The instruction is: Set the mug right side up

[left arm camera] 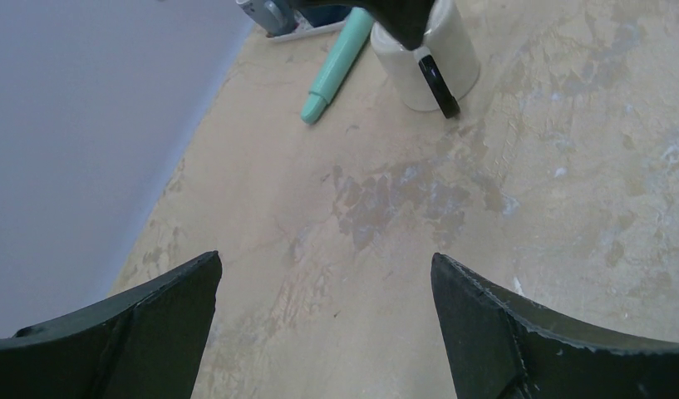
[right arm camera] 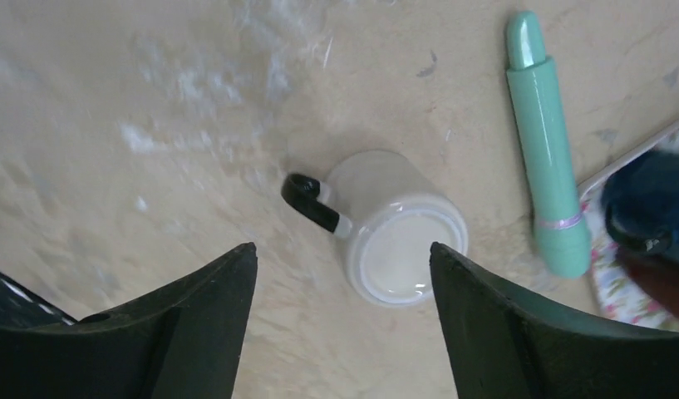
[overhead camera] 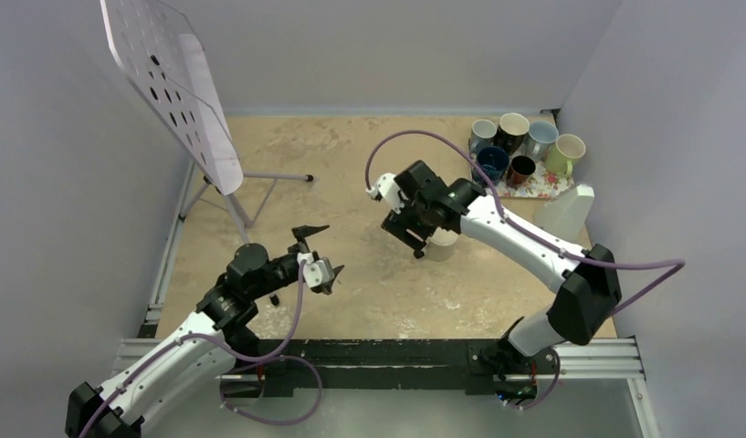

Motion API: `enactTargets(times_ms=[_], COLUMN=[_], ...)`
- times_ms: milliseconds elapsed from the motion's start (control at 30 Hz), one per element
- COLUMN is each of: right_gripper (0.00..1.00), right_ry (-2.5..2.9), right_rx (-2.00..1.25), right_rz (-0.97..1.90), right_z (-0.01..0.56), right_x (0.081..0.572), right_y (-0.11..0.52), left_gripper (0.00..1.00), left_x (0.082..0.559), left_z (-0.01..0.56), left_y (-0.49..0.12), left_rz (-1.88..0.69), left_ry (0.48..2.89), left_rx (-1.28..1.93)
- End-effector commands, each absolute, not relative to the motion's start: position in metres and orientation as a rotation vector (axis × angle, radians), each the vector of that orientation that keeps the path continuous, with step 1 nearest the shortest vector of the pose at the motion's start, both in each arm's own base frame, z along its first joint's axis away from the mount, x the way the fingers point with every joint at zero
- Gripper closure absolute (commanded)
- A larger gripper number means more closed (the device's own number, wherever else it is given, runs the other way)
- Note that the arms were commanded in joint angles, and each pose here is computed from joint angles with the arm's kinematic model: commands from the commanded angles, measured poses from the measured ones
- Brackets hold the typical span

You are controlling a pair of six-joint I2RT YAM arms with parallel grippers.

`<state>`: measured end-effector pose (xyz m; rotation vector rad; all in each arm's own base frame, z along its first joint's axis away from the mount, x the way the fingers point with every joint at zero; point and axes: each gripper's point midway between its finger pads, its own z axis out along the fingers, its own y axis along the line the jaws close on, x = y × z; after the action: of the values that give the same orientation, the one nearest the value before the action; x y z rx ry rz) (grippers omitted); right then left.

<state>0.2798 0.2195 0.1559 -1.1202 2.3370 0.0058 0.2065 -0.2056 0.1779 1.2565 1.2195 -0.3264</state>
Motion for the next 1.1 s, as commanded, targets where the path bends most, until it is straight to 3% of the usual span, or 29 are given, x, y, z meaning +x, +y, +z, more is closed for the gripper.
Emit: enactTargets(times_ms=[0,133,300,433,700,833,933,1067], right_gripper=[0.18,0.03,0.04,0.27,0.45,0.73,1.00,1.00], right_ry=[1.867,1.745,1.753,1.763,1.736,1.722,1.723,1.728], right_rx=[-1.805,-2.007,-2.196,-2.249,-2.252,-2.243,-2.208,-1.922], right_rz=[-0.014,-0.052,-0.100,-0.202,-0.267,-0.308,-0.301,-0.130], right_z=[0.160,0.145,0.111,0.086,0.058,0.057,0.064,0.112], right_x=[0.270,0.279,0.279,0.280,0.289,0.295,0.298,0.312], right_y=[0.214,0.224,0.214,0.197,0.196,0.195,0.200,0.238], left_gripper=[0.01,0.01,0.01,0.01,0.01,0.01,0.01,0.01], left_x=[0.206,0.205,0.207,0.211,0.216,0.216,0.215,0.201], left_z=[0.196,0.195,0.197,0.195,0.197,0.197,0.197,0.183], left_y=[-0.206,-0.204,-0.202,-0.198,-0.196,-0.195,-0.197,-0.204], left_rz=[-0.385,-0.385,-0.364,-0.325,-0.287,-0.285,-0.308,-0.398], left_ry=[1.228,1.240,1.228,1.233,1.219,1.220,1.230,1.270], left_rx=[1.130,1.130,1.134,1.128,1.121,1.117,1.114,1.177])
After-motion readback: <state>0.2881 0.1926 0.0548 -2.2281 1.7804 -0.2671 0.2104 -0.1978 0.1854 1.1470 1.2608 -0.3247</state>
